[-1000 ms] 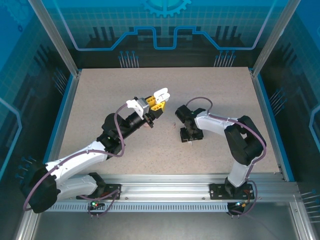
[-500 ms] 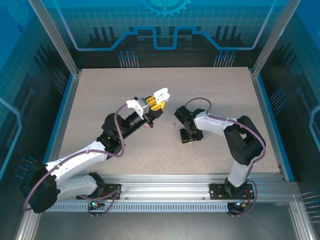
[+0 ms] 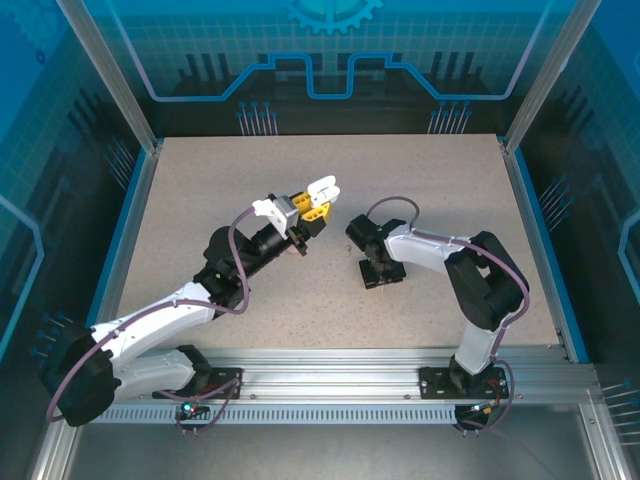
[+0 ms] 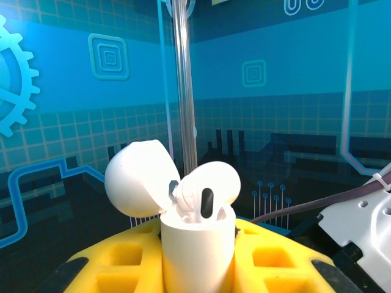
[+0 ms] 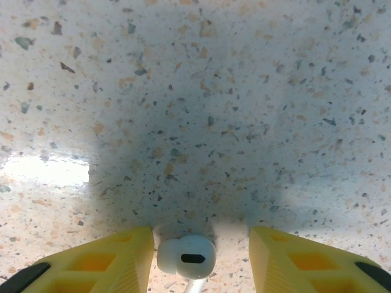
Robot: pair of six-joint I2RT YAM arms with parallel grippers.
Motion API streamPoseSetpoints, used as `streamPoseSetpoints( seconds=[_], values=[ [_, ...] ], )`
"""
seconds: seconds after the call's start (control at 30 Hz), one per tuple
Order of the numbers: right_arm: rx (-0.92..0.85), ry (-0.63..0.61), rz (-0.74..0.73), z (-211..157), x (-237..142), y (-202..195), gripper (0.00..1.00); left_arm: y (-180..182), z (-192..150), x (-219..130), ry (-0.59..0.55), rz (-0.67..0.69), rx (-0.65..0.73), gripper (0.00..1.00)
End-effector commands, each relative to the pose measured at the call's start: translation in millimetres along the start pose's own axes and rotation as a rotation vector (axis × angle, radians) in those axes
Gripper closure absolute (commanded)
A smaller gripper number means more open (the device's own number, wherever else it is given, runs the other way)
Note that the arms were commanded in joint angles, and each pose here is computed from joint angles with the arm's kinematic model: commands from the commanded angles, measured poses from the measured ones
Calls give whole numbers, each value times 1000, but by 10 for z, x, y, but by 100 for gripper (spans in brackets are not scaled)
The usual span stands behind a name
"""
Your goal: Insert the wireless bluetooth earbuds into the charging case
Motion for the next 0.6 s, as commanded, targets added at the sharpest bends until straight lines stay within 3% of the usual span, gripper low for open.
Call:
streamPoseSetpoints(
  seconds=[0.0,0.57],
  values=[
    [-38,45,-50,-112,80,-10,54,31,191,-3,-72,19,11,100],
    [-18,55,-54,-126,120,-32,62,33,183,-4,-70,20,12,100]
  ],
)
Point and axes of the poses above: each hand's point on the last joint's axis, 136 mm out from that joint toward the fingers, its own x axis out along the fingers, its own y axis along the line the jaws close on, z = x × y, the point moved 1 cm from there along -x, back along the fingers, and after that the axes turned 10 degrees about x, right-handed, at the moved point
